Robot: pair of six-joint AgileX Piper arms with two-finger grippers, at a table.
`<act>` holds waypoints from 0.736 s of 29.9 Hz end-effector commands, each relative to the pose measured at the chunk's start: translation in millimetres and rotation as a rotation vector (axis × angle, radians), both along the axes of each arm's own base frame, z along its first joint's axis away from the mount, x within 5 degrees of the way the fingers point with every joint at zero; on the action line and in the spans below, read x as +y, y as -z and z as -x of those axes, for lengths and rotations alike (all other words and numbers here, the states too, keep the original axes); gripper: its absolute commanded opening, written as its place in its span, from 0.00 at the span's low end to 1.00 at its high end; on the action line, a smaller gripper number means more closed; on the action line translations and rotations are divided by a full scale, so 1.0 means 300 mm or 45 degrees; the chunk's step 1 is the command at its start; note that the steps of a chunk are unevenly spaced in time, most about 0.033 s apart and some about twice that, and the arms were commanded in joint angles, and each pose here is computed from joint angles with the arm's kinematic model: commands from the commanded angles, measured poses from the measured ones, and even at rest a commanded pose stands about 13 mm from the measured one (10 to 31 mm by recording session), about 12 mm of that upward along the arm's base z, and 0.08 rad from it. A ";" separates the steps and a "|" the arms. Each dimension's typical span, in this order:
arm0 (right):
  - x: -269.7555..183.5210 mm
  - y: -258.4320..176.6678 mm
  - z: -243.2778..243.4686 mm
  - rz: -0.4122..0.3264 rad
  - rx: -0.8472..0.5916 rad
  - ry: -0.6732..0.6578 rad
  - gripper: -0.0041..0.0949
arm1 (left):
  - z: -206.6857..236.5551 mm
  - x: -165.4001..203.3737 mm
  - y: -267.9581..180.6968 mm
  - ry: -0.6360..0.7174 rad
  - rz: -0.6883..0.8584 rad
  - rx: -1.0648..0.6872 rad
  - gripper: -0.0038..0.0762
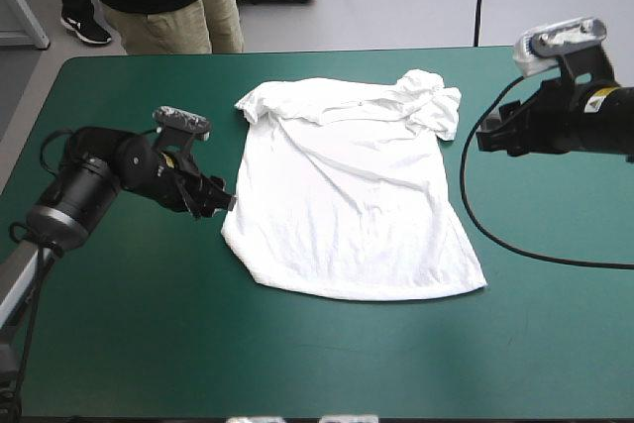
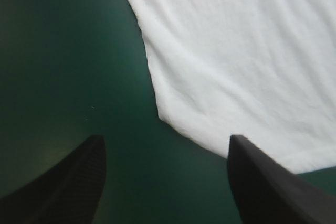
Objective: Fold the cloth
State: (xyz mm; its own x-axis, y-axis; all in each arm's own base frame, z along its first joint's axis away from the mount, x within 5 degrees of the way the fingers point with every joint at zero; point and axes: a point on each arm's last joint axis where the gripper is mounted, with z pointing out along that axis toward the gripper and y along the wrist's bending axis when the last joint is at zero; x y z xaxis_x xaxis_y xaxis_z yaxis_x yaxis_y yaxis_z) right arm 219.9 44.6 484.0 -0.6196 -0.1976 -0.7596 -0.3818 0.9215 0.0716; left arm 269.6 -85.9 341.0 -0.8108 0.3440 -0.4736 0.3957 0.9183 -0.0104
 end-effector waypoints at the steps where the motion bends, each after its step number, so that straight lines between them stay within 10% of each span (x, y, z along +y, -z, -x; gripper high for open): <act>1: -0.007 0.055 -0.005 -0.004 0.008 0.018 0.54 | -0.010 -0.004 0.090 -0.101 0.102 -0.117 0.64; 16: -0.015 0.286 -0.080 0.020 0.102 0.087 0.54 | -0.100 -0.064 0.413 -0.073 0.130 0.198 0.62; 22: -0.024 0.295 -0.080 0.067 0.111 0.098 0.50 | -0.080 -0.067 0.421 0.012 0.109 0.263 0.17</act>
State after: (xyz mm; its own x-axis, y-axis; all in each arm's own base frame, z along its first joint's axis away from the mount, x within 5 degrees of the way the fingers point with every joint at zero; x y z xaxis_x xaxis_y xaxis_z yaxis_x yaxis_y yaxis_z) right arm 246.9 40.9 379.3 -0.7583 -0.1966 -0.6215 -0.3122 0.9465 0.0815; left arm 298.1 -99.8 209.3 -0.8817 0.3270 -0.3399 0.3831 0.9169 -0.1116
